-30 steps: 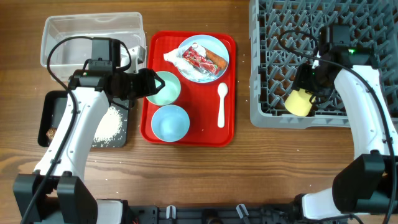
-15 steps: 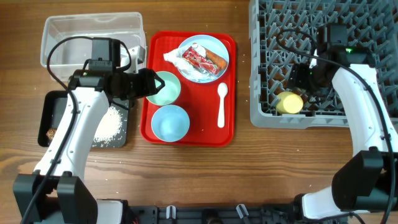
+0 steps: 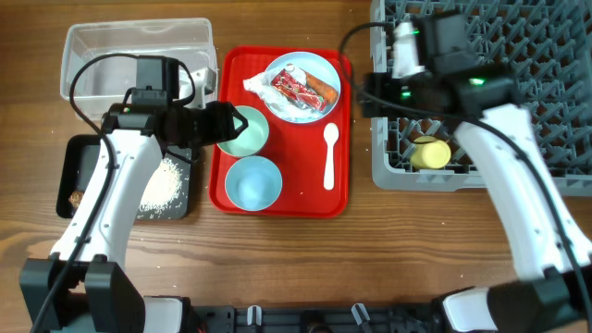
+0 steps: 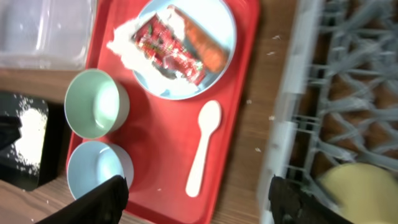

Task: Sort waste into correct bins and load items into the dishwasher rack
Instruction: 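Reach the right gripper to the white spoon and grasp it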

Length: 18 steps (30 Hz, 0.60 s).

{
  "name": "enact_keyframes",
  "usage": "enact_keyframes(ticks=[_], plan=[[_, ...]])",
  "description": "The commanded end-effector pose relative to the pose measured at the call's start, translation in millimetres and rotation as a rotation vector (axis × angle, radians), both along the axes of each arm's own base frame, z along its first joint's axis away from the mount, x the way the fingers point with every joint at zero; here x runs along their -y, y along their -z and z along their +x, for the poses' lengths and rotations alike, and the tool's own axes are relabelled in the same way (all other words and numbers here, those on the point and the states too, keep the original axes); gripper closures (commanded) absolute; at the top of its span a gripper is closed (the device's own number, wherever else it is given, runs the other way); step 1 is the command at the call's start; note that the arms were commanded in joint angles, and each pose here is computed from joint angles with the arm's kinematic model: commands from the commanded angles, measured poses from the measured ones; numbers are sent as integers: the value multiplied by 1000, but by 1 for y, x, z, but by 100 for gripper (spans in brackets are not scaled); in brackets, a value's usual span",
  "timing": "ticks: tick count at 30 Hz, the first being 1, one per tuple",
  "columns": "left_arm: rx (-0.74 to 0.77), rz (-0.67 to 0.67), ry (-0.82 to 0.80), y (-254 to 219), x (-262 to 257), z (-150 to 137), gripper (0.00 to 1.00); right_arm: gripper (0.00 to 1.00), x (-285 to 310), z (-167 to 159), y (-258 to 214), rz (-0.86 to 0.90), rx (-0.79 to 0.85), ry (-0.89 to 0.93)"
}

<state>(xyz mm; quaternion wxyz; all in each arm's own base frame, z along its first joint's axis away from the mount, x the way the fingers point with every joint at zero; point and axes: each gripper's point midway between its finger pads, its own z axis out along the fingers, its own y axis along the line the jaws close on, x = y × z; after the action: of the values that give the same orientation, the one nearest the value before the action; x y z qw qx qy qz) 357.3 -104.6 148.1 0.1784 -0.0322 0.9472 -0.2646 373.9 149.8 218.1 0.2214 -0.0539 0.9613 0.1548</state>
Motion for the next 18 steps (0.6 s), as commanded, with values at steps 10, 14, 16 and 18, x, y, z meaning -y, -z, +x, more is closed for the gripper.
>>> enact_keyframes(ticks=[10, 14, 16, 18], plan=[[-31, -21, -136, 0, -29, 7, 5, 39, -53, 5, 197, -134, -394, -58], [-32, -21, -128, 0, -26, 6, 4, 40, -49, 3, 218, -151, -417, -27], [-32, -21, -128, 0, -26, 6, 3, 40, -41, 2, 231, -180, -414, 28], [-32, -21, -128, 0, -26, 6, 3, 43, -42, 3, 237, -171, -400, 37]])
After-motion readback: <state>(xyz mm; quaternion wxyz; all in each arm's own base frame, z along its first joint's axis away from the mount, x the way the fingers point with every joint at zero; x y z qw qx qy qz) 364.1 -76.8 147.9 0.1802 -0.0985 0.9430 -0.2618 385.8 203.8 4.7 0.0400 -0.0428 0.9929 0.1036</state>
